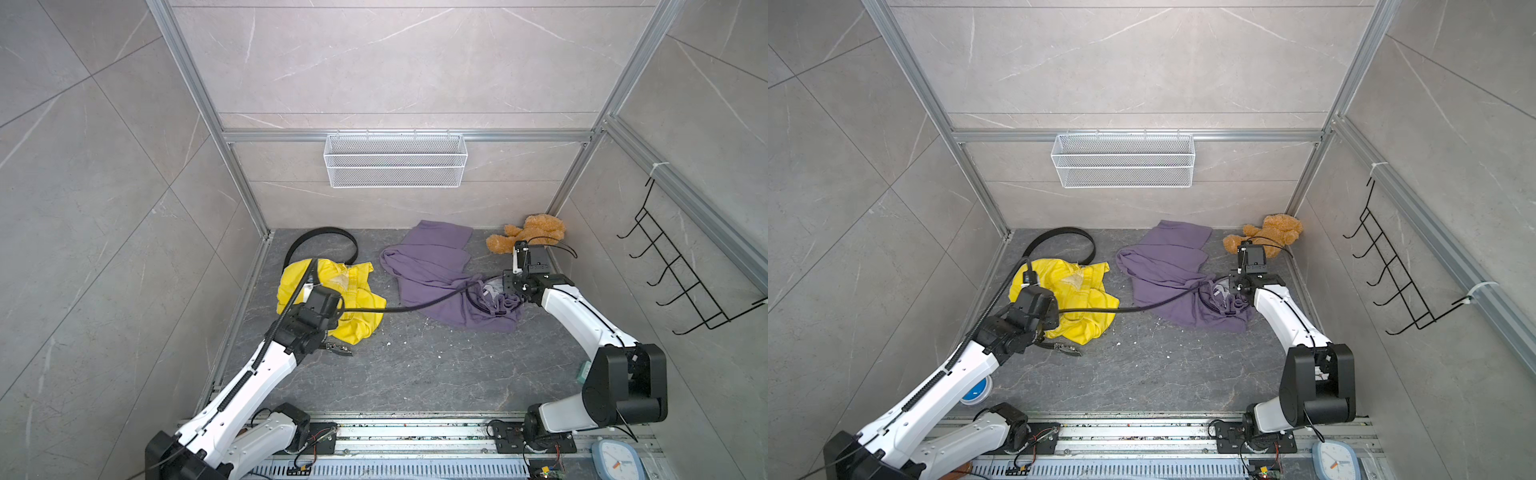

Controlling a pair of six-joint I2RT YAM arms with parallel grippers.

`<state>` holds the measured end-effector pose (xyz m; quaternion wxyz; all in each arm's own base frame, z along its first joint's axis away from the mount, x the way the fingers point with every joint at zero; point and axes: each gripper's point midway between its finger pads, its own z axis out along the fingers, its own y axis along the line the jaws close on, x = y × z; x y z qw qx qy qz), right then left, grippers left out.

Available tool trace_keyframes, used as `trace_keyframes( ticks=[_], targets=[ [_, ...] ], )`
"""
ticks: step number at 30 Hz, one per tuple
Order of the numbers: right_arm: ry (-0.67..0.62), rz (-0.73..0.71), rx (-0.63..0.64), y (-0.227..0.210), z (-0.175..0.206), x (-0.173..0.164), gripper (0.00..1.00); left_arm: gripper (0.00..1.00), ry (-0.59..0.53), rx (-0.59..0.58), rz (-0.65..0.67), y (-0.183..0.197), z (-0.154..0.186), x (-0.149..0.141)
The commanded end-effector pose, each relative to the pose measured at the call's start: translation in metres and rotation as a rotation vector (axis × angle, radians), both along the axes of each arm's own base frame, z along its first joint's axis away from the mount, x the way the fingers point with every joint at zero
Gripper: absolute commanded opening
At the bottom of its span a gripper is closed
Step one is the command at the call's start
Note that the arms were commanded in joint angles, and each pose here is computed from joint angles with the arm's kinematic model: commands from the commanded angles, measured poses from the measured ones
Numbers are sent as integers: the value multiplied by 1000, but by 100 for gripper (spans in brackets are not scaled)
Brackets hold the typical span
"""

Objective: Remove the belt from the trousers

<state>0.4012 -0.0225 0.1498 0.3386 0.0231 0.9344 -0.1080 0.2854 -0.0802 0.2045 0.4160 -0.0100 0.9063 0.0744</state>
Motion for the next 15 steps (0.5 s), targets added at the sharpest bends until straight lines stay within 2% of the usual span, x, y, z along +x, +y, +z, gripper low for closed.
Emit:
trace_keyframes(
  ticks=[1,2,6,12,15],
  targets=[
    [60,-40,0,-3,-17,-9,55,73,-85,4,-193,-65,35,21],
    [66,-43,5,-2,-20,-10,57,73,-68,-13,-239,-84,33,26],
    [46,-50,20,-2,-18,-17,62,74,23,-137,-592,-186,16,37],
    [36,-48,39,-3,-8,-25,69,75,100,-168,-1037,-307,-2,30],
    [31,-56,60,-4,-7,-25,71,75,109,-132,-1152,-349,-14,30]
  ],
)
